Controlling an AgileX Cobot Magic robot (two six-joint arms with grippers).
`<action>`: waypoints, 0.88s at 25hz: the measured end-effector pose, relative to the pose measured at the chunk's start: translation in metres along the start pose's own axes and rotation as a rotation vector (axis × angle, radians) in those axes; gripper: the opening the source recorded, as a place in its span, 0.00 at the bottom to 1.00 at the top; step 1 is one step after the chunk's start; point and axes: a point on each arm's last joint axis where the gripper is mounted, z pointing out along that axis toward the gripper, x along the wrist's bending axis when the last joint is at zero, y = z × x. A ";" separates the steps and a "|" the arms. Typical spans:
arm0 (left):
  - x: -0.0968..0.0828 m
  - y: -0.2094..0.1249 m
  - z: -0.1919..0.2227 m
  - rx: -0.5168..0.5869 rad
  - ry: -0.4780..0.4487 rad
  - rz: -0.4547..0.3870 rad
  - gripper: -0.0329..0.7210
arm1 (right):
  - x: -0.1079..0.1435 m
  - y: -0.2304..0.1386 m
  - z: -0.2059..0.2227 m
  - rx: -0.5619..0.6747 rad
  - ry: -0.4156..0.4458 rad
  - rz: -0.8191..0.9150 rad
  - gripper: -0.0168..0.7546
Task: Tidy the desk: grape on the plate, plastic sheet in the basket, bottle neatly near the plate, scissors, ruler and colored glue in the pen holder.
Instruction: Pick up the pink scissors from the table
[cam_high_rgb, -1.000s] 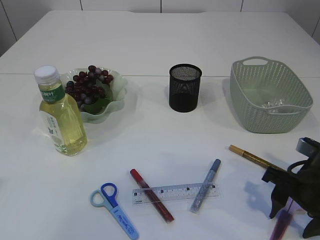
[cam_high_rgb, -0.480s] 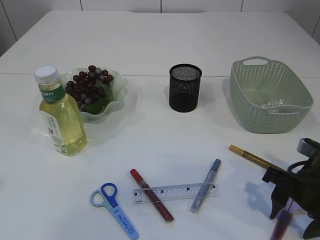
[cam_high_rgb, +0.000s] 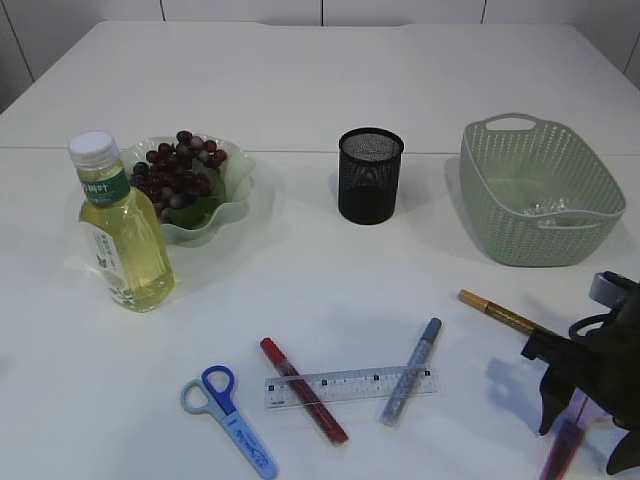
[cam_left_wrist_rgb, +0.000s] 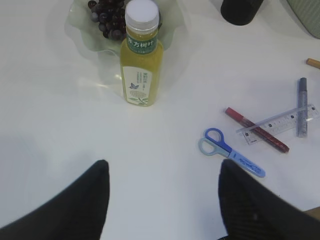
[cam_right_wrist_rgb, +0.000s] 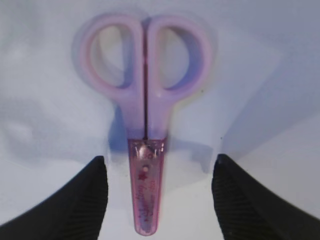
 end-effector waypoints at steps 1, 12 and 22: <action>0.000 0.000 0.000 0.000 0.000 0.000 0.70 | 0.001 0.001 0.001 0.010 -0.010 0.001 0.68; 0.000 0.000 0.000 0.000 0.000 0.000 0.70 | 0.002 0.005 0.004 0.035 -0.057 -0.018 0.68; 0.000 0.000 0.000 0.000 0.000 0.000 0.70 | 0.002 0.006 0.007 0.026 -0.072 -0.015 0.68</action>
